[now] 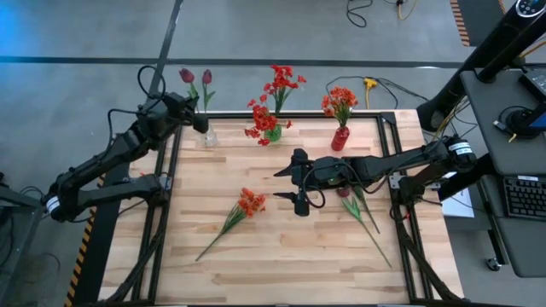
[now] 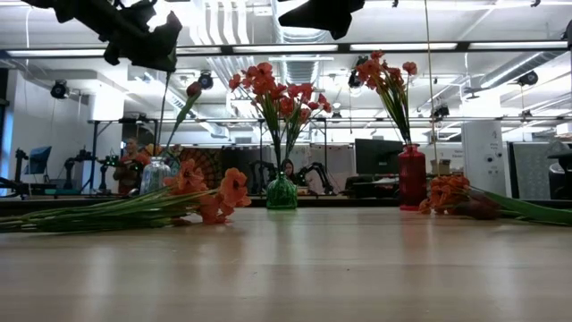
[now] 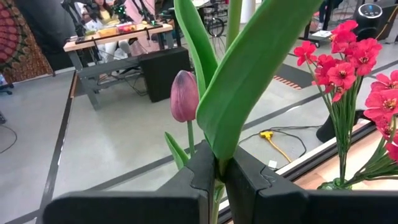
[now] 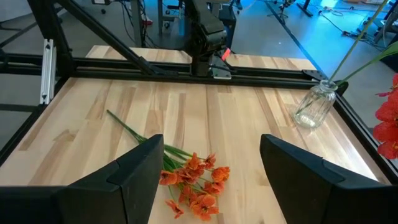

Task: Sort flowers into vase by color
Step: Put the left purple tulip into the transparent vase

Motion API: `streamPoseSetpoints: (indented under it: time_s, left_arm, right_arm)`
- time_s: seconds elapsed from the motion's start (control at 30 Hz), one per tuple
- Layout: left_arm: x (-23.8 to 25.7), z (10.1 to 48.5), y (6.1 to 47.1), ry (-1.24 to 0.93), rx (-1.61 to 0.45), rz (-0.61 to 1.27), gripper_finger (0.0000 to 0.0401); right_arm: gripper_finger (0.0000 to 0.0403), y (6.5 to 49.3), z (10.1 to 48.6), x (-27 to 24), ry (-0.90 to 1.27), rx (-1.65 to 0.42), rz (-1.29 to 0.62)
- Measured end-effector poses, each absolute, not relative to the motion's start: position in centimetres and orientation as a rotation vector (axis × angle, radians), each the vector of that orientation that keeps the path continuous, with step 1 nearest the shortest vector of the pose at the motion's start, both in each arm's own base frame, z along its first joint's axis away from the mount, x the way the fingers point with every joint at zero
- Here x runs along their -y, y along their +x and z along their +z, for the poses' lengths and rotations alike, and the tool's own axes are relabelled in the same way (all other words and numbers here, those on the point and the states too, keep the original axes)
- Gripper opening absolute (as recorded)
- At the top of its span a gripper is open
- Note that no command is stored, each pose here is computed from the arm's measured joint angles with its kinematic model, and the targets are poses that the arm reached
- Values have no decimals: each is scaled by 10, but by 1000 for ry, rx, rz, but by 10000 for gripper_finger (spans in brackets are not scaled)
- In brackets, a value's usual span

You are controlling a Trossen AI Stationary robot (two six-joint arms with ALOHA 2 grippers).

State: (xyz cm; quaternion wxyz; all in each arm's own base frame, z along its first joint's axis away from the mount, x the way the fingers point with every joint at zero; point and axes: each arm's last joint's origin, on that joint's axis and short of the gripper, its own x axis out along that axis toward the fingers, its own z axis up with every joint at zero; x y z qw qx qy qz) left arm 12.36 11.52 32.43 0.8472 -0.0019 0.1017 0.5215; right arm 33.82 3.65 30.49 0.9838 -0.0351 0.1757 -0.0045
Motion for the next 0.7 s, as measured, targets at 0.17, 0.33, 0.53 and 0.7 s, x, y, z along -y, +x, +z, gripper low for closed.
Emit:
streamPoseSetpoints:
  time_s: [0.17,0.33,0.53,0.7]
  left_arm:
    - [-116,323,125,-4,-221,1104,9]
    - [-118,321,127,-6,-236,1108,9]
    - [-120,319,129,-21,-240,1110,10]
    - [-120,319,129,-21,-239,1110,25]
  right_arm:
    - [260,338,305,-37,-71,-354,-9]
    - [260,338,305,-37,-71,-353,-9]
    - [260,338,305,-37,-73,-353,-8]
    - [260,338,305,-37,-74,-353,-8]
